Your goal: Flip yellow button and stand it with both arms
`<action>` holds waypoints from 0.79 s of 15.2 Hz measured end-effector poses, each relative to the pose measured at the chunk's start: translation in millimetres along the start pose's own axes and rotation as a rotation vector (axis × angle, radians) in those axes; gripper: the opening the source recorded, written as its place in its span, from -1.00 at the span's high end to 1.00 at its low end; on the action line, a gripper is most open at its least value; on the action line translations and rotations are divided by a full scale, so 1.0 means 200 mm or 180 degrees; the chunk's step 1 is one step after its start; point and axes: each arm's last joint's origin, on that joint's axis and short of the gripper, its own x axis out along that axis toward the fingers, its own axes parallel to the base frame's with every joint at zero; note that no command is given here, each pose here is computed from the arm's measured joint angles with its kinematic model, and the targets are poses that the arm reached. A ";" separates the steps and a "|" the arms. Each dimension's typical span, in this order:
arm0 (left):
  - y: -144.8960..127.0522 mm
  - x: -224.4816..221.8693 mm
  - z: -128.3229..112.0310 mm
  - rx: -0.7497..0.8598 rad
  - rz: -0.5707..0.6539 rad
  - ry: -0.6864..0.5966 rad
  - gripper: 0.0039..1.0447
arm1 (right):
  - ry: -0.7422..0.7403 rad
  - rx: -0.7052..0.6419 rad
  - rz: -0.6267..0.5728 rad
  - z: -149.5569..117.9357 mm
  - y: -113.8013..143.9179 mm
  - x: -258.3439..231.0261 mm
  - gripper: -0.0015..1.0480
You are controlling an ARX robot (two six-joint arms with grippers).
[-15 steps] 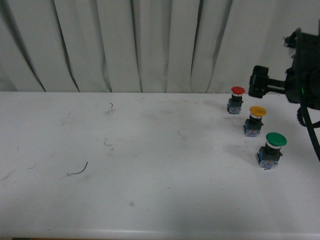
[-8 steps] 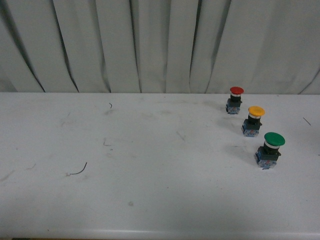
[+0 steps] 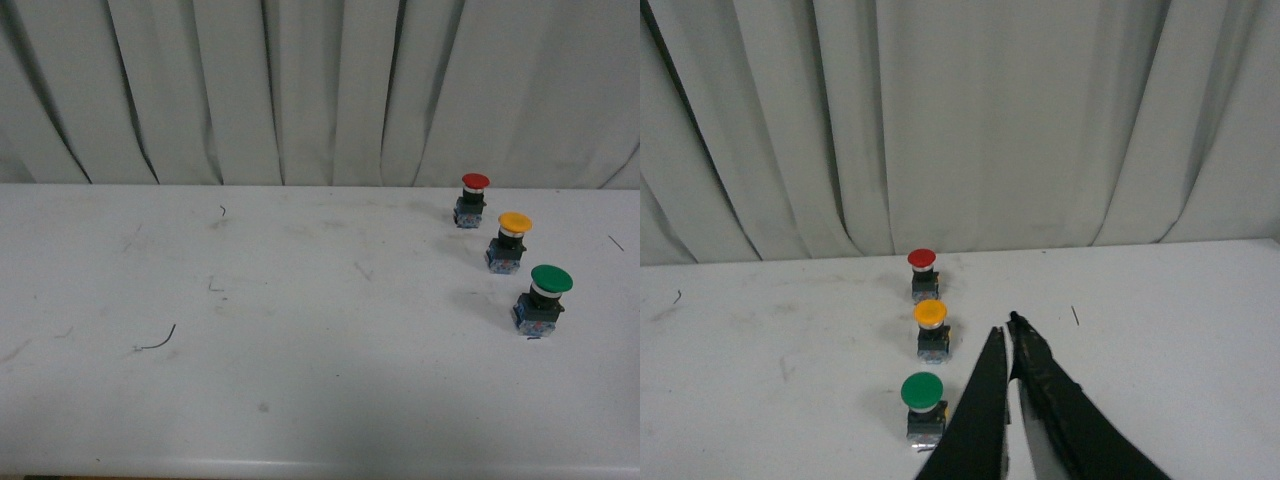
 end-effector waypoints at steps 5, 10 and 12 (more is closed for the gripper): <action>0.00 0.00 0.00 0.0000 0.0000 0.0000 -0.88 | -0.0041 -0.0017 0.0040 -0.08 0.07 -0.09 0.97; 0.00 0.00 0.00 0.0000 0.0000 0.0000 -0.88 | -0.0025 -0.0017 -0.0018 -0.16 0.06 -0.17 0.97; 0.00 0.00 0.00 0.0000 0.0000 0.0000 -0.88 | -0.0018 -0.0017 -0.0018 -0.19 0.06 -0.21 0.97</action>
